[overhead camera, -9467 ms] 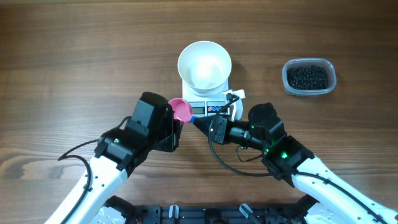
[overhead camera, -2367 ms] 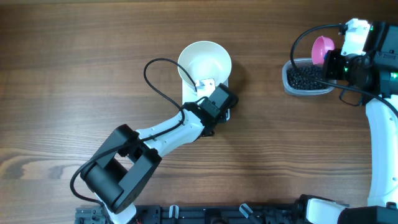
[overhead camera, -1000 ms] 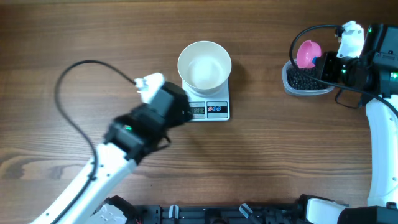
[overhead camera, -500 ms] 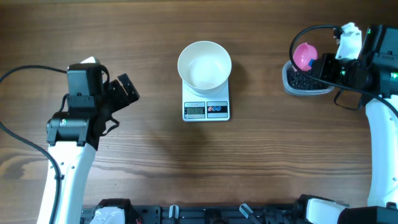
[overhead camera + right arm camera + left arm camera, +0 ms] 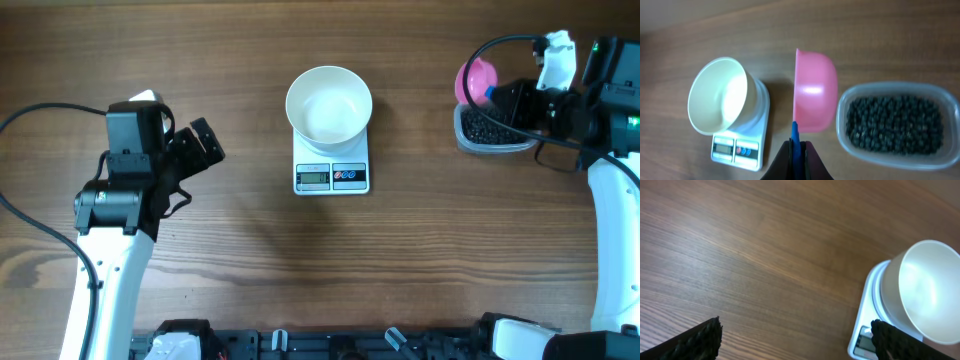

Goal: Scoop item into bowl and weigh 150g on scale
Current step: 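Retract the left gripper away from the scale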

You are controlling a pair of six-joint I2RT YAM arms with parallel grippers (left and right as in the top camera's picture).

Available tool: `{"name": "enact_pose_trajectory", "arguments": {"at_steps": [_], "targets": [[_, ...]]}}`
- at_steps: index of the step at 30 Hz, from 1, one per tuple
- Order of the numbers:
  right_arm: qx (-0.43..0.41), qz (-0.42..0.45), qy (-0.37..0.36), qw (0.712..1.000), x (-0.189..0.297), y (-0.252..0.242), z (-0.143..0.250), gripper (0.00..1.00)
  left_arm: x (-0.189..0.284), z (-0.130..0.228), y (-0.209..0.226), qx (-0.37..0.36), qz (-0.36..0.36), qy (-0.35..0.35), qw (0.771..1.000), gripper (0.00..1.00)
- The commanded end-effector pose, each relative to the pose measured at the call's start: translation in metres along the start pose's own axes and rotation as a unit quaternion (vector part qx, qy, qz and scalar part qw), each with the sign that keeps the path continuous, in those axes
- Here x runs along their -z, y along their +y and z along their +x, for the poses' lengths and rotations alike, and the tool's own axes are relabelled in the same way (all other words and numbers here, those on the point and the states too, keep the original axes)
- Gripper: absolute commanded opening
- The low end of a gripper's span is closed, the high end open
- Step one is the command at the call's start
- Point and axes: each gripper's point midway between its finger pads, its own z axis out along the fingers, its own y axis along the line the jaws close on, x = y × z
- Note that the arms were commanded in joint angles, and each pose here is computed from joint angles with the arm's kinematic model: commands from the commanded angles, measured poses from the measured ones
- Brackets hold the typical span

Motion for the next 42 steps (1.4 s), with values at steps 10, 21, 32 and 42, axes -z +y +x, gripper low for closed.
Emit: {"name": "enact_pose_trajectory", "arguments": {"at_steps": [10, 21, 32, 42], "targets": [[-0.002, -0.013, -0.035, 0.999, 0.009, 0.008, -0.019, 0.04, 0.042, 0.005, -0.037, -0.173, 0.111, 0.004, 0.979, 1.00], [-0.001, -0.013, -0.032, 0.999, 0.009, 0.008, -0.017, 0.04, 0.083, 0.002, -0.037, -0.305, 0.115, -0.041, 0.944, 1.00], [-0.001, -0.014, -0.031, 0.999, 0.008, 0.009, -0.017, 0.04, 0.104, -0.003, -0.053, -0.348, 0.153, -0.063, 0.923, 1.00], [-0.001, -0.014, -0.031, 0.999, 0.008, 0.009, -0.017, 0.04, 0.112, 0.025, -0.071, -0.443, 0.231, -0.046, 0.865, 1.00]]}}
